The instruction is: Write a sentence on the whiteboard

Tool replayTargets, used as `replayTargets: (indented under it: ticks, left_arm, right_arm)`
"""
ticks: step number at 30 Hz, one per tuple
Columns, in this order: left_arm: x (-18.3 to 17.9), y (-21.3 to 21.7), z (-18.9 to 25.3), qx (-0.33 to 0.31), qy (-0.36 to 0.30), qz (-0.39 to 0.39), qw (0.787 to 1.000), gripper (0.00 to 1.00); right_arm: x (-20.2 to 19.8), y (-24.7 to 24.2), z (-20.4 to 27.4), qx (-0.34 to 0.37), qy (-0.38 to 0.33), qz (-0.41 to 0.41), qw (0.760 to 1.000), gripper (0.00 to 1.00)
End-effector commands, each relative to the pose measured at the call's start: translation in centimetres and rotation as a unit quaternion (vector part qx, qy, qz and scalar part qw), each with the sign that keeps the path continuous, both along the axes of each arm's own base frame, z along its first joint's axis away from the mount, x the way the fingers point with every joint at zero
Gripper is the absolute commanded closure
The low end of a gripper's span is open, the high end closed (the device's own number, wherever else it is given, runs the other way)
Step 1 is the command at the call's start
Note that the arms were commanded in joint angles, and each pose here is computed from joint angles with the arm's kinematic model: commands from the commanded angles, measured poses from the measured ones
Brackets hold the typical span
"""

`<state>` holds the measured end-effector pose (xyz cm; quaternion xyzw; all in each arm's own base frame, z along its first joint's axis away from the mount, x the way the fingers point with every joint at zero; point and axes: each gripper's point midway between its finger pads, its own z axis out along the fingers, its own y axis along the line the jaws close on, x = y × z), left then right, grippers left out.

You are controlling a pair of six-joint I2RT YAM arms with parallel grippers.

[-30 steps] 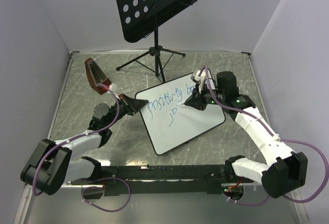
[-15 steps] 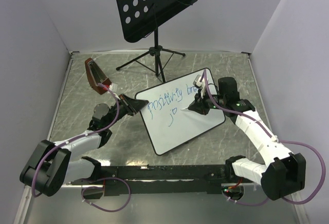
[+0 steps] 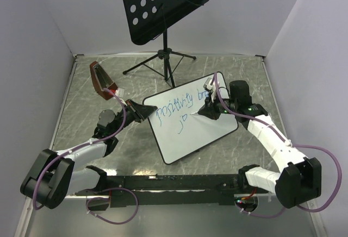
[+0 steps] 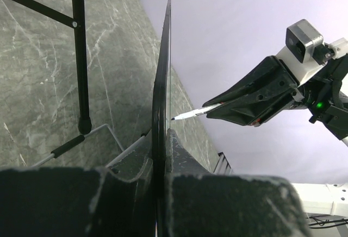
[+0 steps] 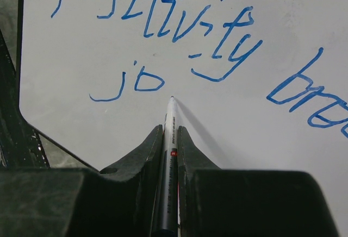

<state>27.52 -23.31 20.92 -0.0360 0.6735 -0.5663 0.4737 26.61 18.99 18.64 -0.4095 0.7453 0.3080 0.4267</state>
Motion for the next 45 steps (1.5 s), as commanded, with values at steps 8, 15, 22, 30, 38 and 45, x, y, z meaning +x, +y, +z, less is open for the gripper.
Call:
replayTargets:
  ticks: [8,15,22,30,38,45]
  left_arm:
    - [-0.2,-0.4,3.9,-0.019,-0.076,-0.01,0.997,0.99]
    - [-0.2,-0.4,3.9,-0.02,-0.075,-0.011,0.997,0.99]
    - [-0.2,-0.4,3.8,-0.019,-0.075,-0.011,0.997,0.99]
    - [-0.1,-0.4,3.9,-0.018,-0.076,-0.009,0.997,0.99]
    - [-0.1,-0.6,4.0,-0.021,-0.076,-0.013,0.997,0.99]
    - [-0.1,-0.6,4.1,-0.02,-0.077,-0.013,0.997,0.99]
  right_arm:
    - [1.5,1.4,2.5,0.022,-0.035,0.006,0.999,1.0]
    - [1.8,1.5,2.3,0.019,-0.031,0.001,0.999,1.0]
    - [1.6,1.2,1.4,0.005,-0.018,0.001,1.0,1.0]
    - [0.1,0.8,1.0,-0.006,-0.007,0.013,1.0,1.0]
    - [-0.5,0.3,0.2,-0.016,-0.004,0.01,1.0,1.0]
    - [1.0,0.1,0.8,-0.022,-0.017,-0.012,1.0,1.0]
